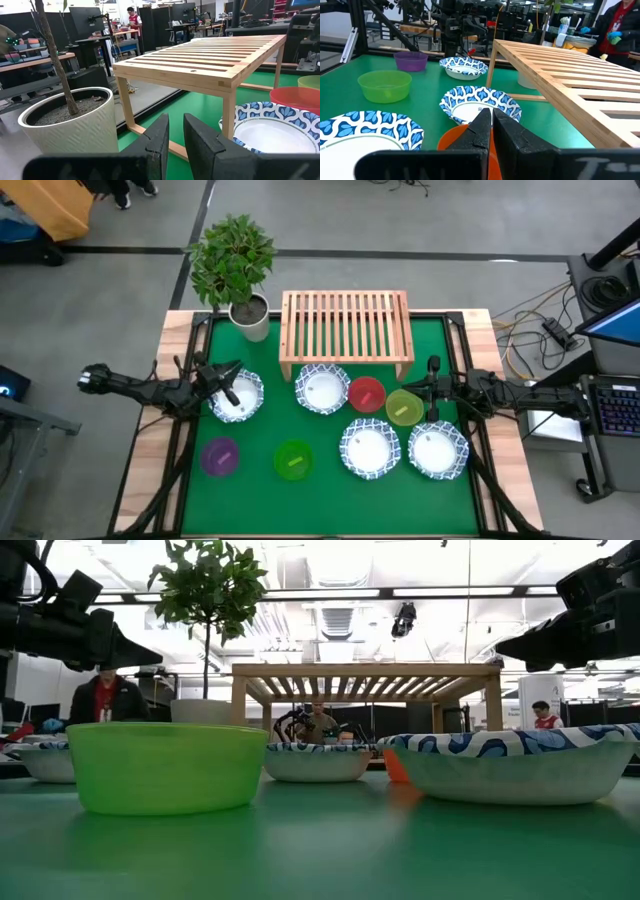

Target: Place and stack bowls onto a shelf

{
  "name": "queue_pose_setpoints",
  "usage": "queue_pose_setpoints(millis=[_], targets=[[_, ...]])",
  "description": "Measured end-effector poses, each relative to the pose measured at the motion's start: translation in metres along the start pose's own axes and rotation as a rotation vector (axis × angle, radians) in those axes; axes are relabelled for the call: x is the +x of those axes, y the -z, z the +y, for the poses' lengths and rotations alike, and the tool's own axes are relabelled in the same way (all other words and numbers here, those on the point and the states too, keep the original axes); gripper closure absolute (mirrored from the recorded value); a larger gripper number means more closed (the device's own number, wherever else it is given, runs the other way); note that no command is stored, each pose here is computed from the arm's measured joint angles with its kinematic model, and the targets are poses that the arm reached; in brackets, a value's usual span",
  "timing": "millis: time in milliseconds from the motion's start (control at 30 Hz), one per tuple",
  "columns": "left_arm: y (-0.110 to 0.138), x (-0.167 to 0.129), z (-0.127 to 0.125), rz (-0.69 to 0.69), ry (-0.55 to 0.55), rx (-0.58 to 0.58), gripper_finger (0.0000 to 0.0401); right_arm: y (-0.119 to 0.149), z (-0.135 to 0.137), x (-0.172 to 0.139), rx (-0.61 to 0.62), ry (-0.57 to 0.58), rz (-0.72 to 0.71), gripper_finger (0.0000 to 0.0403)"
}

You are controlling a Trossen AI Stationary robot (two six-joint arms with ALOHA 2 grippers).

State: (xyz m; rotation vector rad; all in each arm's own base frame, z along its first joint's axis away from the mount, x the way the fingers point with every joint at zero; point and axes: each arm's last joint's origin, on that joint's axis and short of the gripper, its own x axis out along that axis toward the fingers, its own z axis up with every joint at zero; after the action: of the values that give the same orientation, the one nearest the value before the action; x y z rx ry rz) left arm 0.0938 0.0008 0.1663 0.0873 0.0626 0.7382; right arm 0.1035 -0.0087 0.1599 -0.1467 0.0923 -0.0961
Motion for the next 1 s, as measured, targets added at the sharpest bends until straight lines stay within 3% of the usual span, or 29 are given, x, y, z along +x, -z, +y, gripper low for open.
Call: queue_pose_setpoints(millis=[633,867,933,1000], targets=[[0.0,0.0,0.0,0.0,0.0,0.0,0.0362,-0.0001,-0.0001,0.0,-0.013,0.001,-0.001,0.0394],[0.0,0.0,0.0,0.0,0.0,0.0,0.0362,-0.0009,-0.0003,0.0,-0.365,0.007,-0.008,0.0394],[0.0,0.0,0.0,0.0,0.0,0.0,0.0362,-0.0006,-0.0002,0.0,-0.324,0.004,-0.005,0.0394],[0.0,0.0,0.0,0.0,0.0,0.0,0.0362,-0.0001,0.0,0.0,-0.204,0.001,0.0,0.0394]])
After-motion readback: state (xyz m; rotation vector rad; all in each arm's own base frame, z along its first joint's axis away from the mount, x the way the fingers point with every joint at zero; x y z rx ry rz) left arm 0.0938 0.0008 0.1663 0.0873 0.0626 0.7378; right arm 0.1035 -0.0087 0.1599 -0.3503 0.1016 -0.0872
